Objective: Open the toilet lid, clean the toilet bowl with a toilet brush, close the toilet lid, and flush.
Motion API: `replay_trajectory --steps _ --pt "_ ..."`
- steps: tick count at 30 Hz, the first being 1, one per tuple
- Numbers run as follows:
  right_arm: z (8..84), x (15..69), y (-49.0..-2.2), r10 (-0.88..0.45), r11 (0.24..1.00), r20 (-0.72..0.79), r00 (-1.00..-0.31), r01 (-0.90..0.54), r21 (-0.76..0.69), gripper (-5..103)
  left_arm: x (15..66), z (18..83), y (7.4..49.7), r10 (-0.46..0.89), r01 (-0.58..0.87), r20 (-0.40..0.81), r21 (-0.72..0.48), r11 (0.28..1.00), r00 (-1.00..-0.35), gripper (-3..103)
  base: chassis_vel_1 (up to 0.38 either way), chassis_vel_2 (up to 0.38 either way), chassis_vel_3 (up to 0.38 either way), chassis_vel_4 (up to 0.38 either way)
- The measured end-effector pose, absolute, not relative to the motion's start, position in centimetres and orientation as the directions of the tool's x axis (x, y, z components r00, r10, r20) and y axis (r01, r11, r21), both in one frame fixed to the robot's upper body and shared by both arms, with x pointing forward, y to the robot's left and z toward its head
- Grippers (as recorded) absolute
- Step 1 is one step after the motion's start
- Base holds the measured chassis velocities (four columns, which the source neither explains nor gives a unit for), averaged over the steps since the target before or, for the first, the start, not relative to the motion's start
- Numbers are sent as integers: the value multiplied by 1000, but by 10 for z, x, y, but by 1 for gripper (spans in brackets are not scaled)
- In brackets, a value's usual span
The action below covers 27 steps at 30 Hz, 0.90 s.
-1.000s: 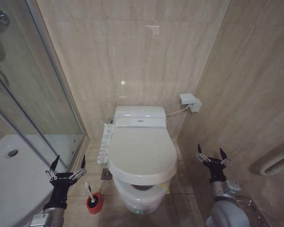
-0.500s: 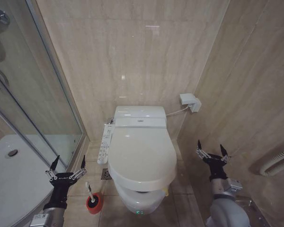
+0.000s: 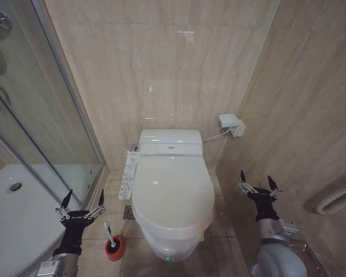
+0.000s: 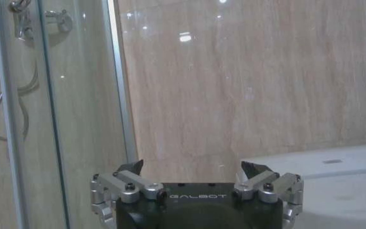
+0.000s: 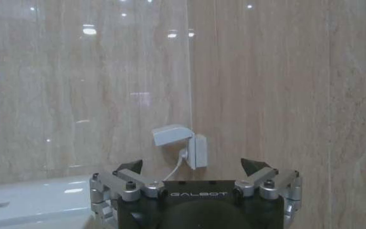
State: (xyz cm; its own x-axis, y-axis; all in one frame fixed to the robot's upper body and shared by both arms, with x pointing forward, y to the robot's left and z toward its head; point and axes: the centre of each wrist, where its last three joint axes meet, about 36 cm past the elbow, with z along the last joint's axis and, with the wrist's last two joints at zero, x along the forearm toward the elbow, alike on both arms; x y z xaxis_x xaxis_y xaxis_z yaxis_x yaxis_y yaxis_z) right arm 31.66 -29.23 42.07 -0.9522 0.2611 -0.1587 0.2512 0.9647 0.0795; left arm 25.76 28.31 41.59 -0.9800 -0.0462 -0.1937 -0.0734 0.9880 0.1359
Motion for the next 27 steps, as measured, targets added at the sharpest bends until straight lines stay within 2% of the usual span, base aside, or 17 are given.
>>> replay_trajectory --steps 27 --pt "421 316 -292 259 965 -159 -953 249 81 100 258 416 283 -46 -73 -194 136 988 -980 100 0 0 0 0"
